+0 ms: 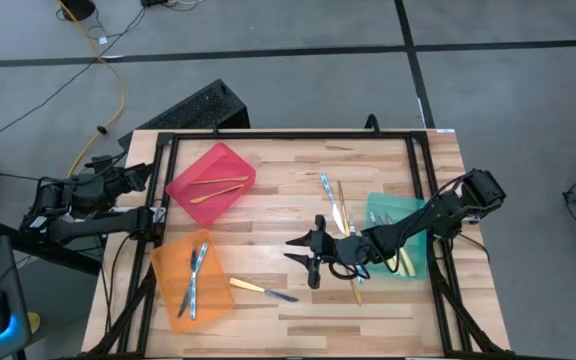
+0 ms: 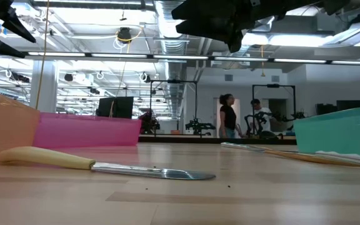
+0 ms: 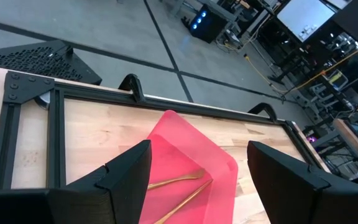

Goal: Sort silverware by color (type)
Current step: Put the top blue knife into the orange bin

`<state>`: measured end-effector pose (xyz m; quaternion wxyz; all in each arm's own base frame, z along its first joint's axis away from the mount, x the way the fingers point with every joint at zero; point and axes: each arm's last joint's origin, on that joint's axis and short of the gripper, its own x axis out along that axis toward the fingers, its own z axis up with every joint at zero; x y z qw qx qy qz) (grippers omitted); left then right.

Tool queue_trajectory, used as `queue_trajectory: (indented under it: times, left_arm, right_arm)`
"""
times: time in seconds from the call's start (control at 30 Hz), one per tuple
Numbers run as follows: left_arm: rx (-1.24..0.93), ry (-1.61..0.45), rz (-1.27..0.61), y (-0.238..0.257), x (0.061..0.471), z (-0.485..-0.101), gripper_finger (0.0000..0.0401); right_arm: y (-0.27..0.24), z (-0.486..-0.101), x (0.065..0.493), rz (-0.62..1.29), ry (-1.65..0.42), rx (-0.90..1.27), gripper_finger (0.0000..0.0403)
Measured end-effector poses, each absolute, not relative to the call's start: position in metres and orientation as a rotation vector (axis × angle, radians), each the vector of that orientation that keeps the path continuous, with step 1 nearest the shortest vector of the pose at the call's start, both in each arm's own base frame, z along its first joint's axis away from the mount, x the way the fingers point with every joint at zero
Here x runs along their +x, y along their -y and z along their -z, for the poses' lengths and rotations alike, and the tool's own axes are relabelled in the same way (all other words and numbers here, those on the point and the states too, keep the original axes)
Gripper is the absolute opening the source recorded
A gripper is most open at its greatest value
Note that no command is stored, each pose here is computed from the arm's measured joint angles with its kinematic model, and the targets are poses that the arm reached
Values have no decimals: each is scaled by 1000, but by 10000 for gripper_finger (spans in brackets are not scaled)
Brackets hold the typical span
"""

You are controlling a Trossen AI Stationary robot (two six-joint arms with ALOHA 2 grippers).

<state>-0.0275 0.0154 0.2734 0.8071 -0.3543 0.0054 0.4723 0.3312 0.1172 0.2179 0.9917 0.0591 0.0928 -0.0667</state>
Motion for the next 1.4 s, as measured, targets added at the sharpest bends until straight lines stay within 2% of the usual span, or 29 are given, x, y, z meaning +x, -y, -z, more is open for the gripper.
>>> queue_trajectory:
  times: [1.4]
  left_arm:
    - [-757, -13, -1011, -15, -28, -273, 247]
  right_arm:
    - [-118, -218, 331, 116, -188, 145, 166]
